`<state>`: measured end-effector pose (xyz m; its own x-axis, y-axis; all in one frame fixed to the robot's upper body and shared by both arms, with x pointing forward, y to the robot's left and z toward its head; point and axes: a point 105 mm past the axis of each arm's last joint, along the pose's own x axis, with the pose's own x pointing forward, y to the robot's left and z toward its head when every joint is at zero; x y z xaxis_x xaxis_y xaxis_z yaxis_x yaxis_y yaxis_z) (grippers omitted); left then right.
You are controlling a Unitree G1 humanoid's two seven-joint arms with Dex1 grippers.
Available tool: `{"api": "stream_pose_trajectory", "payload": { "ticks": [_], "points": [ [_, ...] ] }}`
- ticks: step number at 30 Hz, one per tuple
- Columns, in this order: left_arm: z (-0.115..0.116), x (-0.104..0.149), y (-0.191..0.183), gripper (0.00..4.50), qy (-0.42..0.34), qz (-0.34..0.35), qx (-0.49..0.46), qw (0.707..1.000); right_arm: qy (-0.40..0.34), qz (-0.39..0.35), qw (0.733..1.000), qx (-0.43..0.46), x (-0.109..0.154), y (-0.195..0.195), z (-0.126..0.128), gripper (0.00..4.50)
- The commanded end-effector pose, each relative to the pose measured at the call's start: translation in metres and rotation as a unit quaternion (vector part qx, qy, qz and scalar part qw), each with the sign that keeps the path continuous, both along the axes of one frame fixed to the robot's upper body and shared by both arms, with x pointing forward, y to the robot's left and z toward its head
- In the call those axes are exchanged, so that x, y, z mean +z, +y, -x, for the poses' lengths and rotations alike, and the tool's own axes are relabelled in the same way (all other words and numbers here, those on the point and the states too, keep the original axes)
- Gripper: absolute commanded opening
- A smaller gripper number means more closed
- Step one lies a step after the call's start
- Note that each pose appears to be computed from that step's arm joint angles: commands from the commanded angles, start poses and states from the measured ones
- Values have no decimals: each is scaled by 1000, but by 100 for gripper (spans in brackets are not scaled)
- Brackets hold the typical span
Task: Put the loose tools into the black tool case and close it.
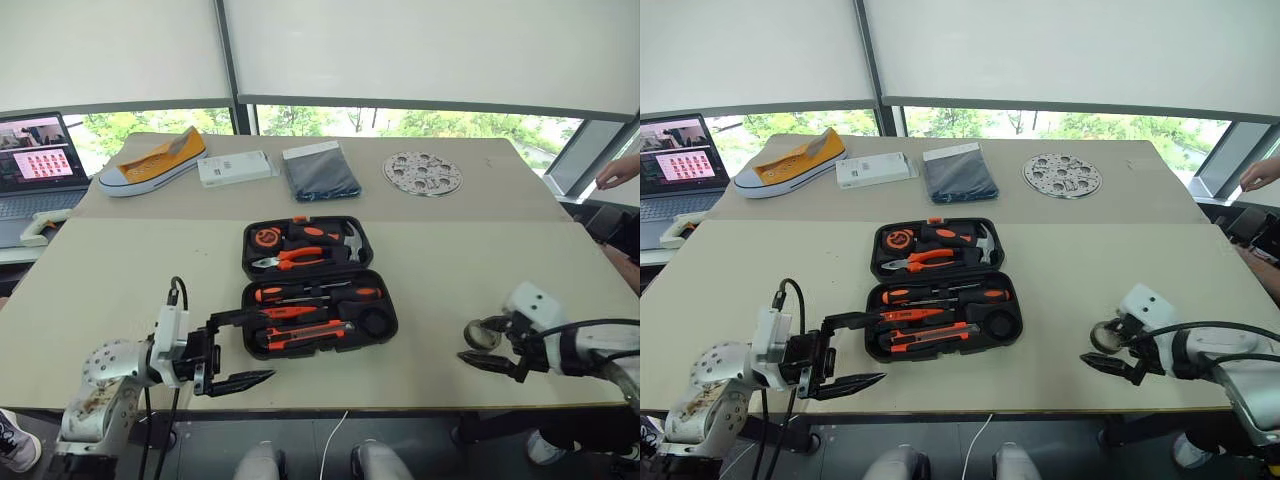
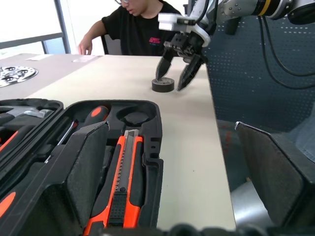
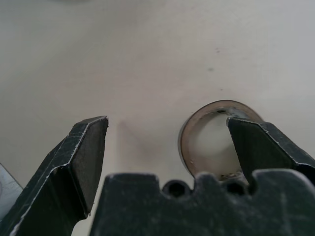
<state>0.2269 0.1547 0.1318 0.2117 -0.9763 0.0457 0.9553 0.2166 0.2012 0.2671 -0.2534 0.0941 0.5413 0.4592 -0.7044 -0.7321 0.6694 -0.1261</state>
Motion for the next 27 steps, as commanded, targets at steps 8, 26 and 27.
{"api": "stream_pose_trajectory", "payload": {
  "ticks": [8, 26, 27],
  "points": [
    [0, 0, 1, 450, -20, 2, 9, 1000, 1, 29, 1000, -5, 5, -14, -7, 139],
    [5, 2, -3, 450, -16, 8, 36, 999, 35, -158, 957, 240, 56, 134, -20, 7],
    [6, 2, -5, 450, -17, 6, 34, 999, 38, -139, 960, 239, 49, 132, -23, 7]
  ]
}}
